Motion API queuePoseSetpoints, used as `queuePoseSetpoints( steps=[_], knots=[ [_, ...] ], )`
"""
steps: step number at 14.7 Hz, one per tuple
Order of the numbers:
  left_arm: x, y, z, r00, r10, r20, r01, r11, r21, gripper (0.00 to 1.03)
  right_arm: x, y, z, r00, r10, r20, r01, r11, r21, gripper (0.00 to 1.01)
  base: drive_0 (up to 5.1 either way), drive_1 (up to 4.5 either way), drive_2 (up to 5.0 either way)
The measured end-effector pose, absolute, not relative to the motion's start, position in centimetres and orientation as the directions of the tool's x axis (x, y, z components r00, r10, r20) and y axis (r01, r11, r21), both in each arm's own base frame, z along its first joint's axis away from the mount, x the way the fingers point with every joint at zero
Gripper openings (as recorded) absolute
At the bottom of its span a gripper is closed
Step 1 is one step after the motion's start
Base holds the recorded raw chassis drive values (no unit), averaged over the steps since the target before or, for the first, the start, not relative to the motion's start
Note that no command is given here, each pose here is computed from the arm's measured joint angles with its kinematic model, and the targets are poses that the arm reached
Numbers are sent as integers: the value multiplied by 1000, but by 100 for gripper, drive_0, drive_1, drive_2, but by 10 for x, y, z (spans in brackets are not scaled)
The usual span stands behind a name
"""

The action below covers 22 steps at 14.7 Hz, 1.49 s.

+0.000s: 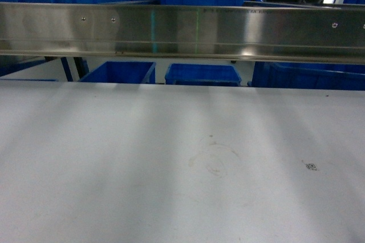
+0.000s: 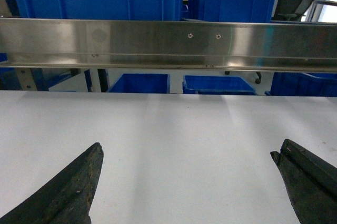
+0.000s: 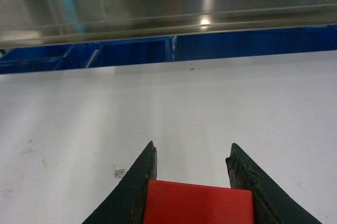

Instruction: Place magnetic block on left shelf second layer

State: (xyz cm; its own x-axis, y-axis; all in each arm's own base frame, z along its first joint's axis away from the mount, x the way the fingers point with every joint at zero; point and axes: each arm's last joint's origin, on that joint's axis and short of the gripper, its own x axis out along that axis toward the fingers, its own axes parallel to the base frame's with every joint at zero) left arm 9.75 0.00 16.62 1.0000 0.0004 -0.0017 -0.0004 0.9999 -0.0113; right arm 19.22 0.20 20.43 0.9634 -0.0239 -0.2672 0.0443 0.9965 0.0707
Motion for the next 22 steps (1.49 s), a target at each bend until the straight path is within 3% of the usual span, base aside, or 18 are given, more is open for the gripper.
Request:
queuePoseSetpoints(
  steps=[2,20,22],
  knots=[
    [98,0,166,1000,0,-2,0,1000,-11,98,192,-4,205,966,-69,-248,92,993,79,34,0,0,0],
    [98,0,166,1000,0,-1,0,1000,-11,98,192,-3,206,967,-61,-246,85,993,88,34,0,0,0],
    [98,0,166,1000,0,-2,0,1000,-11,98,192,-3,205,967,-62,-249,86,992,87,34,-509,232,232]
  ],
)
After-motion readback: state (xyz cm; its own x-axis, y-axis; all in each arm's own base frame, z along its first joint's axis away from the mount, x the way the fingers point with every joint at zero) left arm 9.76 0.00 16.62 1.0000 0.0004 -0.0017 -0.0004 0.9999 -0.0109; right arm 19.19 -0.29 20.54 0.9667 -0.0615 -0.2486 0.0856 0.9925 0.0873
